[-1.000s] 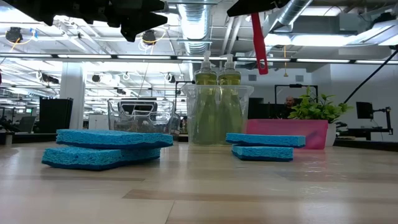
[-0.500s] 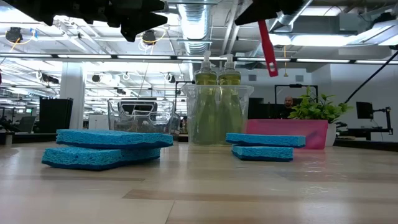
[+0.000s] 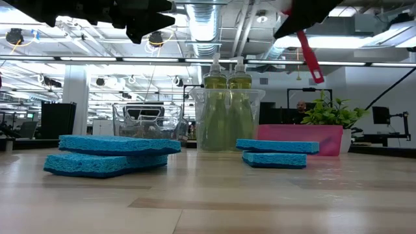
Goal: Pick & Place Kitchen Sink Supplies
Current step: Put the red dish brush into the pink bin
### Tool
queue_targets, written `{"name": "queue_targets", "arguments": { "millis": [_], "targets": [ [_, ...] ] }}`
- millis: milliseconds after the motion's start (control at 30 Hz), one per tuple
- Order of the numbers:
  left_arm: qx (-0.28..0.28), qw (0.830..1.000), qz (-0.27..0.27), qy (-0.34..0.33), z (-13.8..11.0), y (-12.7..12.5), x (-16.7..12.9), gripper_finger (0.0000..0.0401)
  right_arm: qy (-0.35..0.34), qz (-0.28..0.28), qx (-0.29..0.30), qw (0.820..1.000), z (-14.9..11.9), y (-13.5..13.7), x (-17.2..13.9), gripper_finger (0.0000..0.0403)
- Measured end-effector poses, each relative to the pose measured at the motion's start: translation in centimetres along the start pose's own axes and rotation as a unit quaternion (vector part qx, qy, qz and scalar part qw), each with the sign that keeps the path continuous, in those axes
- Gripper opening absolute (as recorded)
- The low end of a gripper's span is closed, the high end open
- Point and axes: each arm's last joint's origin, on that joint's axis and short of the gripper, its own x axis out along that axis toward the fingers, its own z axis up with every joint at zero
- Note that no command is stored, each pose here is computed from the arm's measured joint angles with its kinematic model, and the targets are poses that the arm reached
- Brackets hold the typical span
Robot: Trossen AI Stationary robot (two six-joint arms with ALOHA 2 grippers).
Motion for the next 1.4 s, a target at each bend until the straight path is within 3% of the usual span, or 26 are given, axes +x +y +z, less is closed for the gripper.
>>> {"name": "queue_targets", "arguments": {
  "millis": [100, 233, 367, 767, 1000, 1400],
  "targets": [
    [-0.010, 1.000, 0.007, 0.000, 0.0, 0.0, 0.0, 0.0219, 0.002, -0.006, 0.018, 1.000, -0.1, -0.5, -0.3, 0.0002],
    [-0.030, 0.998, 0.063, 0.002, 0.0, 0.5, 0.0, 0.0219, -0.004, -0.049, 0.045, 0.998, -0.1, -0.9, -0.4, 0.0004],
    [-0.033, 0.997, 0.070, 0.009, -0.5, 0.8, -0.1, 0.0219, 0.007, -0.082, 0.061, 0.995, -0.4, -1.4, 0.1, 0.0002],
    [-0.035, 0.996, 0.081, 0.015, -1.1, 1.2, -0.1, 0.0219, 0.115, -0.207, 0.109, 0.965, -2.5, -3.8, 5.8, 0.0004],
    [-0.036, 0.996, 0.081, 0.014, -1.0, 1.2, -0.1, 0.0219, 0.171, -0.218, 0.108, 0.955, -3.8, -4.3, 8.8, 0.0004],
    [-0.036, 0.996, 0.081, 0.014, -1.0, 1.2, -0.1, 0.0219, 0.176, -0.223, 0.115, 0.952, -3.9, -4.5, 9.4, 0.0003]
  ]
}}
